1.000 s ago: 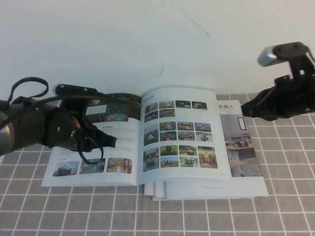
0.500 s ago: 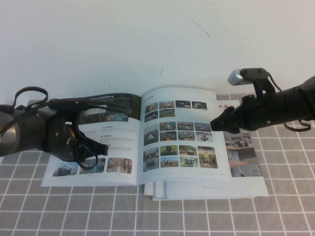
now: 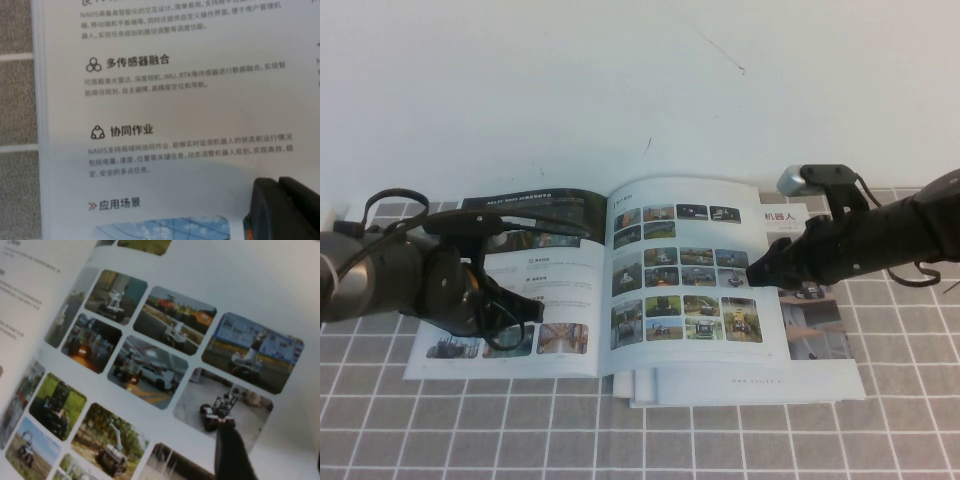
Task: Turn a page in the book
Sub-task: Open the closed book
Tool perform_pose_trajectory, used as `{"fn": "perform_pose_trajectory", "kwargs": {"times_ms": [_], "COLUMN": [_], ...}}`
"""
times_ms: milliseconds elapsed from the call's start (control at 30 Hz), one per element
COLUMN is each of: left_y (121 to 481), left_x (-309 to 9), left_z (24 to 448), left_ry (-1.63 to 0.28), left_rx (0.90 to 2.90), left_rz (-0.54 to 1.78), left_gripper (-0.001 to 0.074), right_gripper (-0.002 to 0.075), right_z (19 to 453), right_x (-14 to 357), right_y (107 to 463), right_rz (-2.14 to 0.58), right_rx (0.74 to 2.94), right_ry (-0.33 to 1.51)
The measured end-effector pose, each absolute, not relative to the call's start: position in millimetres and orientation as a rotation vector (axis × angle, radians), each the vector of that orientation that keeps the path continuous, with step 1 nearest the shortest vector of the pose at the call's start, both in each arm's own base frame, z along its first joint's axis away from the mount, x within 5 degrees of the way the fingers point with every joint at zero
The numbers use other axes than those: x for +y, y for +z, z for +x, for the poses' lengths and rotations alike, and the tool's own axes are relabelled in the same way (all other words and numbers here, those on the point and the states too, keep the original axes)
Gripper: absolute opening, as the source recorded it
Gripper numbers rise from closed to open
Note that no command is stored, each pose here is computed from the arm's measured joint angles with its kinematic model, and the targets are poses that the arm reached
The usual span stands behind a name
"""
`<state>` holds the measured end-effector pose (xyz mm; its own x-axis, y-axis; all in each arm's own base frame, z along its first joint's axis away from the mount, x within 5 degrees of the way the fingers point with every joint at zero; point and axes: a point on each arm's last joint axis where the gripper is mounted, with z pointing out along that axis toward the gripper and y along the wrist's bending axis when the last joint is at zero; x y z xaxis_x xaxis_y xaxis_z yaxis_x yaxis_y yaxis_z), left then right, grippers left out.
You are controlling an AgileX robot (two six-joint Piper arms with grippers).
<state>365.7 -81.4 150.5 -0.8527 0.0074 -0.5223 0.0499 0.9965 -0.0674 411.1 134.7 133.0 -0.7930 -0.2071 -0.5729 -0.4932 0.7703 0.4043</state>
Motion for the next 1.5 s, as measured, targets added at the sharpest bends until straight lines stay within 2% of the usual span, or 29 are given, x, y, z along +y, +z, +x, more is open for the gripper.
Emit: {"fn": "perform_pose_trajectory", "kwargs": {"times_ms": [233,533,733,1033,1200,1500], "left_y": [148.9,149.2,149.3,149.3,149.3,149.3], "left_x": [-81.9,-82.3,-82.3,-82.5,-82.7,-82.7], "left_z": [367.0,367.5,367.5,367.6,367.6,367.6], "left_ry": [-0.113,-0.123,-0.126,-0.130,-0.135,-0.136], "left_rx": [2.582,2.576,2.576,2.574,2.575,2.575], "left_rz": [0.035,0.019,0.013,0.007,0.000,0.001], "left_gripper": [-0.0004,-0.0004,-0.0004,-0.0004,-0.0004,-0.0004], "right_gripper": [0.0355,0.0355,0.0355,0.0355,0.0355,0.0355], "right_z": [410.0,410.2,412.5,421.1,416.8,415.1], "right_x": [138.0,144.4,141.1,111.6,114.4,122.8], "right_y": [124.3,129.9,129.7,127.8,124.5,109.3], "right_rz": [-0.482,-0.370,-0.406,-0.351,-0.383,-0.364], "right_rx": [2.477,2.445,2.421,2.429,2.443,2.468], "right_ry": [0.833,0.985,0.945,0.869,0.963,1.023]}}
